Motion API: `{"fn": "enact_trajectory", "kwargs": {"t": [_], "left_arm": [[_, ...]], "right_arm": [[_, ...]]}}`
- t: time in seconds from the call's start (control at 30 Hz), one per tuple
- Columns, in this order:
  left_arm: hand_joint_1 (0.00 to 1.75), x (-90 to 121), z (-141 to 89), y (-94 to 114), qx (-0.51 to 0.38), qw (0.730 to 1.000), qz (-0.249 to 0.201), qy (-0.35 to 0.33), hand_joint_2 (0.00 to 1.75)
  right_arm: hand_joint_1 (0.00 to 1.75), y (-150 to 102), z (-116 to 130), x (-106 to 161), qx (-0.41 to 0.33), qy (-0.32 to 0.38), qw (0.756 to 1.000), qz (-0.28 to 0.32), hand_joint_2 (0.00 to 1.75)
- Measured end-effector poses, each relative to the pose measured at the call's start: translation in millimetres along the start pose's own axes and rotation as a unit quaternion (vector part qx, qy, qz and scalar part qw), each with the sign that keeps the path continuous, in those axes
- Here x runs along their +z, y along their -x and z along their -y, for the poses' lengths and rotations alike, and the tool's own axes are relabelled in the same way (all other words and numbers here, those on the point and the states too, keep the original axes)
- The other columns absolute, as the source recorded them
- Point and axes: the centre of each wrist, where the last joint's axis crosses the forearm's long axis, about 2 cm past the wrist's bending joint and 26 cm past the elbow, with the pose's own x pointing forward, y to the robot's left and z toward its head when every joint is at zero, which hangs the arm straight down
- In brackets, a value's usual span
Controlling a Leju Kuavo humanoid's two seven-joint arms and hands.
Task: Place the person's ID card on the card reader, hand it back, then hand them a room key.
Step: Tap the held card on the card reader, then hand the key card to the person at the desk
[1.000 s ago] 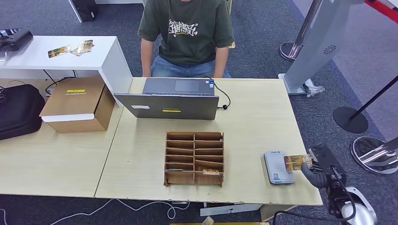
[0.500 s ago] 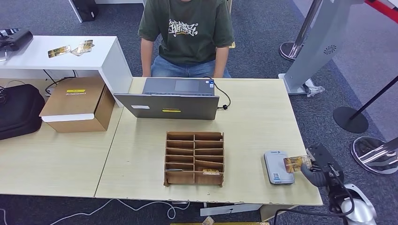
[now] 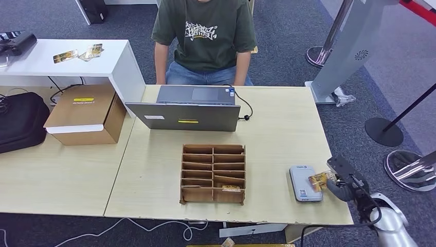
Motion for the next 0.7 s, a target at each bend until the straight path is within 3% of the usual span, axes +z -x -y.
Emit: {"fn": "enact_trajectory", "kwargs": {"t": [0.7], "left_arm": [[0.0,0.3,-2.1,-14.3,-0.002,1.0,0.015,-0.001,1.75]], "right_arm": [[1.75,9.0,8.4,-6.7,0.04,0.005,0.999,-0.036,1.75]]}}
